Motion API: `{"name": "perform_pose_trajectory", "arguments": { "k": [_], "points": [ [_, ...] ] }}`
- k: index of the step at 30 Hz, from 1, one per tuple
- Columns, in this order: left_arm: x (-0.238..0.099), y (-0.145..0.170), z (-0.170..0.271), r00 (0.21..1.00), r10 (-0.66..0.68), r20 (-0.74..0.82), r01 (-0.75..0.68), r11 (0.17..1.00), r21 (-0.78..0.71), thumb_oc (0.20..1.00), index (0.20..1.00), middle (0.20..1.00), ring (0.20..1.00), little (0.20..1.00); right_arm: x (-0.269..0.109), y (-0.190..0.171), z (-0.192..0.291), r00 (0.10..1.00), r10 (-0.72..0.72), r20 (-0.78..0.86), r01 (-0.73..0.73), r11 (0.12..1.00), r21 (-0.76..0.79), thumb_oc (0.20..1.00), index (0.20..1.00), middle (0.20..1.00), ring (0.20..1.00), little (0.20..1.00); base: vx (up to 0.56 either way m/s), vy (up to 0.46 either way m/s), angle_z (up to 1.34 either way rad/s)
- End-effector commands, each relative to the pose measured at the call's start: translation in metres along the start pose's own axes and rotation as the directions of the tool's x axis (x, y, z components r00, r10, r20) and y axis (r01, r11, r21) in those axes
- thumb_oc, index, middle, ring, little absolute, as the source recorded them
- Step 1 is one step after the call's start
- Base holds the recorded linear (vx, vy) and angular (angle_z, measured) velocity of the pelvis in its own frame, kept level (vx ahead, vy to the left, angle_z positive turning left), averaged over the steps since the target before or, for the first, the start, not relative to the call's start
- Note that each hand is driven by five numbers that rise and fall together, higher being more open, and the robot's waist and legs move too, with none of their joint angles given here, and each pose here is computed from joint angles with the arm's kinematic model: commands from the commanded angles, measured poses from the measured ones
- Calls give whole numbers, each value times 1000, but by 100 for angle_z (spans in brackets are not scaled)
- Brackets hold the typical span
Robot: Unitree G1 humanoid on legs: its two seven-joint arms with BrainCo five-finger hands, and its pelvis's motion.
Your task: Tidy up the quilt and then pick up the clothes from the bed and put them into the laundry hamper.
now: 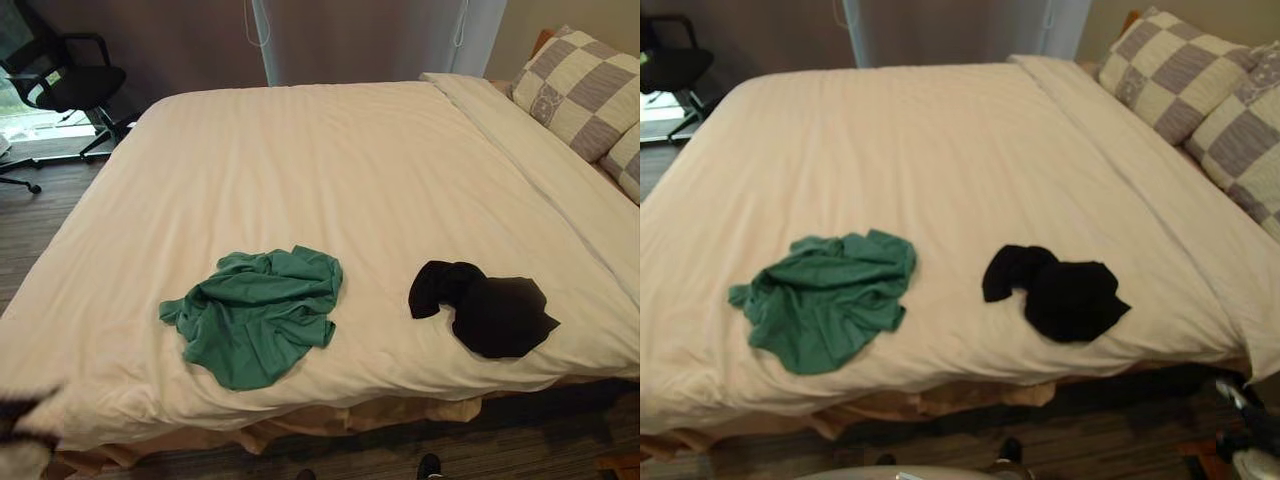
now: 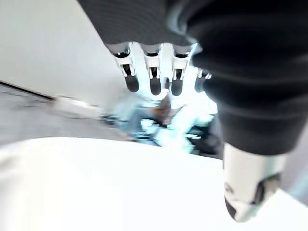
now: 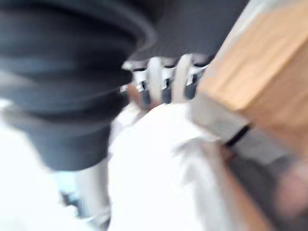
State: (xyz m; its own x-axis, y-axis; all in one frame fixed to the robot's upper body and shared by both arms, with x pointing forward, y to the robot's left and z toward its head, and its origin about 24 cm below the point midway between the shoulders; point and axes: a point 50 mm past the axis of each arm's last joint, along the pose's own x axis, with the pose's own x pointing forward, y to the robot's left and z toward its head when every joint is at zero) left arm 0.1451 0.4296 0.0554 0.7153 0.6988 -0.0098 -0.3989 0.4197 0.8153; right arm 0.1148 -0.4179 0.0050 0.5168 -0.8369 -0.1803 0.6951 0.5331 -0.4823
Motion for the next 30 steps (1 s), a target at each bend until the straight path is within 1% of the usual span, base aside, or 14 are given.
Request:
{"name": "perform_pose_trajectory", "arguments": {
  "k": [1, 5, 8, 12, 14, 15, 17, 19, 20, 24, 25, 27, 28, 30],
  "points": [
    [15, 18, 50, 967, 117, 224, -107, 993, -59, 1000, 1000, 1000, 1000, 1000, 13, 20, 60, 965, 39, 258, -21, 997, -71, 1000, 1000, 1000, 1000, 1000, 5, -10, -4],
    [14, 0, 85, 932, 47, 360, -25, 998, -64, 1000, 1000, 1000, 1000, 1000, 8, 37, 100, 891, 159, 425, -76, 976, -206, 1000, 1000, 1000, 1000, 1000, 19, -2, -1],
    [7, -45, 122, 884, -126, 451, 179, 981, -76, 1000, 1000, 1000, 1000, 1000, -6, 69, 135, 777, 333, 535, -148, 921, -359, 1000, 1000, 1000, 1000, 1000, 44, 1, -5],
    [5, -75, 140, 851, -227, 474, 242, 970, 30, 1000, 1000, 1000, 1000, 1000, -31, 99, 162, 637, 469, 611, -245, 875, -417, 1000, 1000, 1000, 1000, 1000, 29, 12, -13],
    [6, -80, 143, 845, -245, 476, 243, 968, 66, 1000, 1000, 1000, 1000, 1000, -37, 103, 165, 611, 492, 620, -259, 864, -431, 1000, 1000, 1000, 1000, 1000, 1, 7, -12],
    [10, -86, 148, 837, -279, 472, 204, 958, 204, 1000, 1000, 1000, 1000, 1000, -53, 113, 172, 530, 546, 649, -307, 837, -454, 1000, 1000, 1000, 1000, 1000, -42, 5, -15],
    [16, -87, 150, 840, -286, 461, 161, 943, 291, 1000, 1000, 1000, 1000, 1000, -60, 113, 177, 493, 552, 672, -322, 834, -449, 1000, 1000, 1000, 1000, 1000, -112, 3, -27],
    [38, -78, 155, 860, -284, 424, 58, 879, 472, 1000, 1000, 1000, 1000, 1000, -71, 111, 197, 415, 520, 747, -348, 849, -398, 1000, 1000, 1000, 1000, 1000, -276, -4, -21],
    [39, -79, 156, 859, -284, 425, 57, 880, 472, 1000, 1000, 1000, 1000, 1000, -71, 110, 197, 416, 519, 747, -348, 850, -397, 1000, 1000, 1000, 1000, 1000, -359, -17, -14],
    [55, -86, 133, 900, -357, 251, 110, 742, 661, 1000, 1000, 1000, 1000, 1000, -79, 108, 225, 347, 420, 838, -379, 881, -285, 1000, 1000, 1000, 1000, 1000, -211, -17, 4],
    [54, -90, 125, 899, -379, 219, 140, 723, 676, 564, 564, 564, 564, 564, -79, 108, 227, 345, 408, 845, -382, 884, -271, 1000, 1000, 1000, 1000, 1000, -70, -4, 3],
    [51, -94, 117, 898, -396, 194, 168, 714, 680, 357, 357, 357, 357, 357, -80, 109, 229, 341, 397, 852, -383, 887, -260, 1000, 1000, 1000, 1000, 1000, -42, -17, -1],
    [47, -98, 112, 893, -411, 180, 191, 712, 676, 200, 200, 200, 200, 200, -81, 111, 229, 338, 394, 855, -383, 887, -257, 1000, 1000, 1000, 1000, 1000, -48, -33, -6],
    [29, -119, 97, 873, -462, 156, 288, 746, 601, 200, 200, 200, 200, 200, -83, 120, 233, 316, 417, 852, -335, 889, -311, 1000, 1000, 1000, 1000, 1000, -7, -36, -11]
  ]
}}
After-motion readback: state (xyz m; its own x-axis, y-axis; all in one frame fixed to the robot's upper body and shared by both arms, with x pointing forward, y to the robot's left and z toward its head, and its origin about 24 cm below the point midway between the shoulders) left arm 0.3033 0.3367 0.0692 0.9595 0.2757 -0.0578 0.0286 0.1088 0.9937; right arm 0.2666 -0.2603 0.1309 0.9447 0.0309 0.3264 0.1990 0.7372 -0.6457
